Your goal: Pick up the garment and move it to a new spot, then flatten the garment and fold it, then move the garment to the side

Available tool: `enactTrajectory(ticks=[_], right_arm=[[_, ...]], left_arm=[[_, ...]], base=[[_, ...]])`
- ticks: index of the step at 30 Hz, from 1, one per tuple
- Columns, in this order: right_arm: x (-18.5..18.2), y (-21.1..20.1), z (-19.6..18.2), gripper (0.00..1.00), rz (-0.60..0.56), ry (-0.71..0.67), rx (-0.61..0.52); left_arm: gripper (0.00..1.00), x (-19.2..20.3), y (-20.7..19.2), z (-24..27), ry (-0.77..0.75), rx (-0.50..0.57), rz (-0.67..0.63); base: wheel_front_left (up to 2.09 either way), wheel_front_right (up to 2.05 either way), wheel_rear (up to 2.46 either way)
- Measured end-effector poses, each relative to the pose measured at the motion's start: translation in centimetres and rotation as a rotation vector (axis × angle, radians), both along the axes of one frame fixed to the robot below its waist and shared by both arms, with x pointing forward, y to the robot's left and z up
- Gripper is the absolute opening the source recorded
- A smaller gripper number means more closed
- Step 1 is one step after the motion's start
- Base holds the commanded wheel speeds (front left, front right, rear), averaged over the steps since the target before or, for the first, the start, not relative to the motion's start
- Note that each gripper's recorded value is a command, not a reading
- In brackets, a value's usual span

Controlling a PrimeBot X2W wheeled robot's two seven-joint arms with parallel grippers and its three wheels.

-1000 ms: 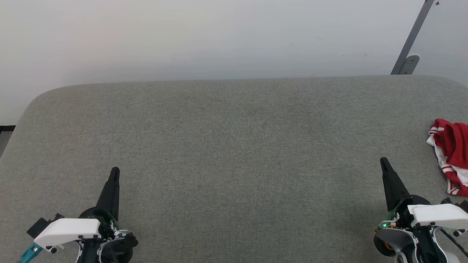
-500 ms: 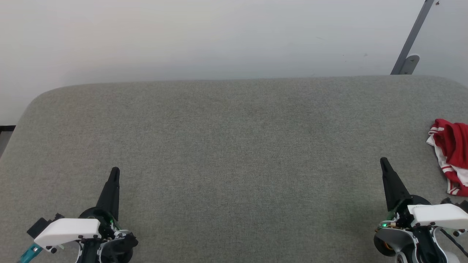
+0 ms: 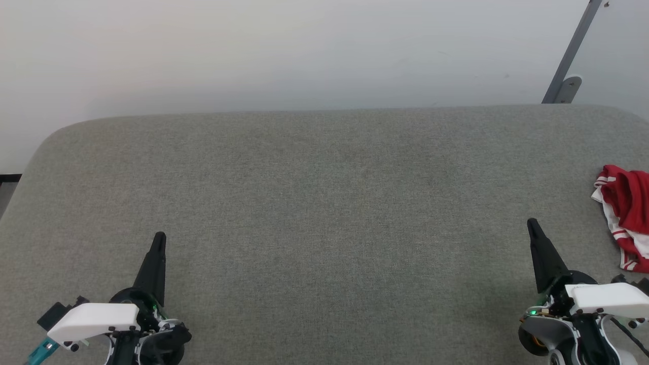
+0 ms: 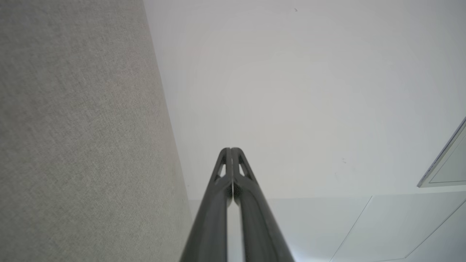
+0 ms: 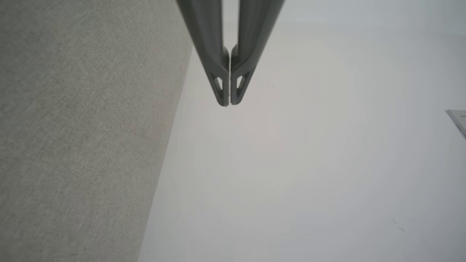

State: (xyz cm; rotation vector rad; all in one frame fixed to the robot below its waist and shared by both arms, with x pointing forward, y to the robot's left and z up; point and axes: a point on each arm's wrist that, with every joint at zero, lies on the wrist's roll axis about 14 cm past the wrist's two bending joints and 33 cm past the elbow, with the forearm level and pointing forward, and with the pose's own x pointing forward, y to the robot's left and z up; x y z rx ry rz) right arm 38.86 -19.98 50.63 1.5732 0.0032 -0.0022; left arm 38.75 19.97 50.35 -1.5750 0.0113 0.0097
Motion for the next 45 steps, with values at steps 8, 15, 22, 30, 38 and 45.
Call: enactTrajectory(ticks=[8,15,22,30,38,45], right_arm=[[0.00,0.02,0.00,0.00,0.001,0.000,0.000],[0.00,0.00,0.00,0.00,0.000,0.000,0.000],[0.00,0.01,0.00,0.00,0.000,0.000,0.000],[0.00,0.00,0.00,0.00,0.000,0.000,0.000],[0.00,0.02,0.00,0.00,0.001,0.000,0.000],[0.00,0.00,0.01,0.00,0.000,0.000,0.000]], left_arm=[[0.00,0.00,0.00,0.00,0.000,0.000,0.000],[0.00,0.00,-0.01,0.00,0.000,0.000,0.000],[0.00,0.00,-0.01,0.00,0.000,0.000,0.000],[0.00,0.00,0.00,0.00,0.000,0.000,0.000],[0.00,0.00,0.00,0.00,0.000,0.000,0.000],[0.00,0.00,0.00,0.00,0.000,0.000,0.000]], base=[[0.00,0.00,0.00],[0.00,0.00,0.00],[0.00,0.00,0.00],[0.00,0.00,0.00],[0.00,0.00,0.00],[0.00,0.00,0.00]])
